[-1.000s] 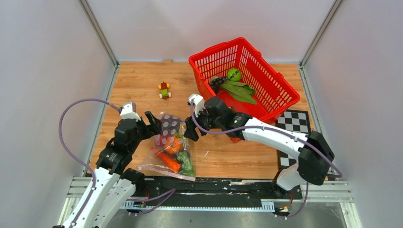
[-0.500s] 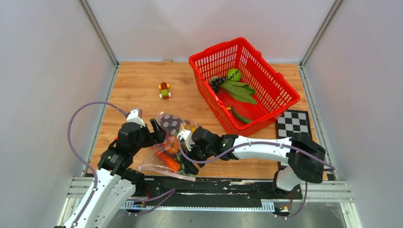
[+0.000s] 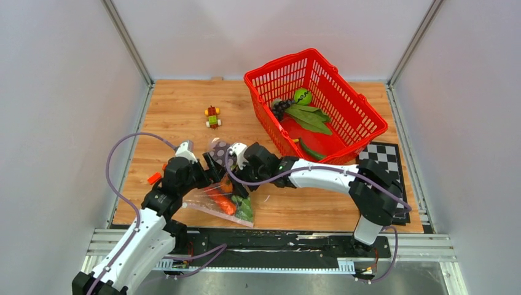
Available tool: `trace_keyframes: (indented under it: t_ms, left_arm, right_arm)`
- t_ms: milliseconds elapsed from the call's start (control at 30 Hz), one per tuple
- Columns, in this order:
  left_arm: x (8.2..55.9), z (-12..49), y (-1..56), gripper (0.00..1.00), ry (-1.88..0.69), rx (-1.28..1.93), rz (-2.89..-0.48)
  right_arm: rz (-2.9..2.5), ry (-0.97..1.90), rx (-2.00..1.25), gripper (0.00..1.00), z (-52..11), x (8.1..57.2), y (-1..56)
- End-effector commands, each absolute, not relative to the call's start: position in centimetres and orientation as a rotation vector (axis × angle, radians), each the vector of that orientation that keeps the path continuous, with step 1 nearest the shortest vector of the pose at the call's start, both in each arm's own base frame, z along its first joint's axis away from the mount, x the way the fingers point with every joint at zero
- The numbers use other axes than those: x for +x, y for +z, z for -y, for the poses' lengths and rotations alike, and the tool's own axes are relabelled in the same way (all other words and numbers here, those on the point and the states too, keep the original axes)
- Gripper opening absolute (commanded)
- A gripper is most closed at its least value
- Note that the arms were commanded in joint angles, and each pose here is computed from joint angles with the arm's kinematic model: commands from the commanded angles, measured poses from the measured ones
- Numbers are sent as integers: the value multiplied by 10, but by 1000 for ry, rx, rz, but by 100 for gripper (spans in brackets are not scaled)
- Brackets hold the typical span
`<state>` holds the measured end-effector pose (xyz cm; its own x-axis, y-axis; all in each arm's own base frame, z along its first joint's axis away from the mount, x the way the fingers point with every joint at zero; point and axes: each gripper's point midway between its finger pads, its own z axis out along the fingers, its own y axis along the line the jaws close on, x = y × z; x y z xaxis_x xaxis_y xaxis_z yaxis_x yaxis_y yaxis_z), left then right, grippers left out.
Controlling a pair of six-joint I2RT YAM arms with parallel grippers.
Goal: Place the food in the zip-top bag and seal the zipper
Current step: Move the zipper food storage bag to the center of the board.
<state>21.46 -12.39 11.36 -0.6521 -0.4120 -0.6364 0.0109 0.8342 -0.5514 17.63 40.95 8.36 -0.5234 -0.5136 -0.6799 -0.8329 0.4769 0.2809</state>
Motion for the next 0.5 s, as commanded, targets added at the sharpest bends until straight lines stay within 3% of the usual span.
trace_keyframes:
  t_ms: [0, 167, 467]
  left_arm:
    - [236, 149, 149, 97, -859, -289, -2033]
    - [240, 144, 163, 95, -838, -310, -1993]
    - [222, 90, 191, 99, -537, -328, -1954]
  right_arm:
    - [-2087, 825, -1043, 72, -415, 223, 119]
    - [-2033, 823, -1110, 72, -409, 227, 136]
    - [-1850, 930, -1135, 73, -388, 198, 215]
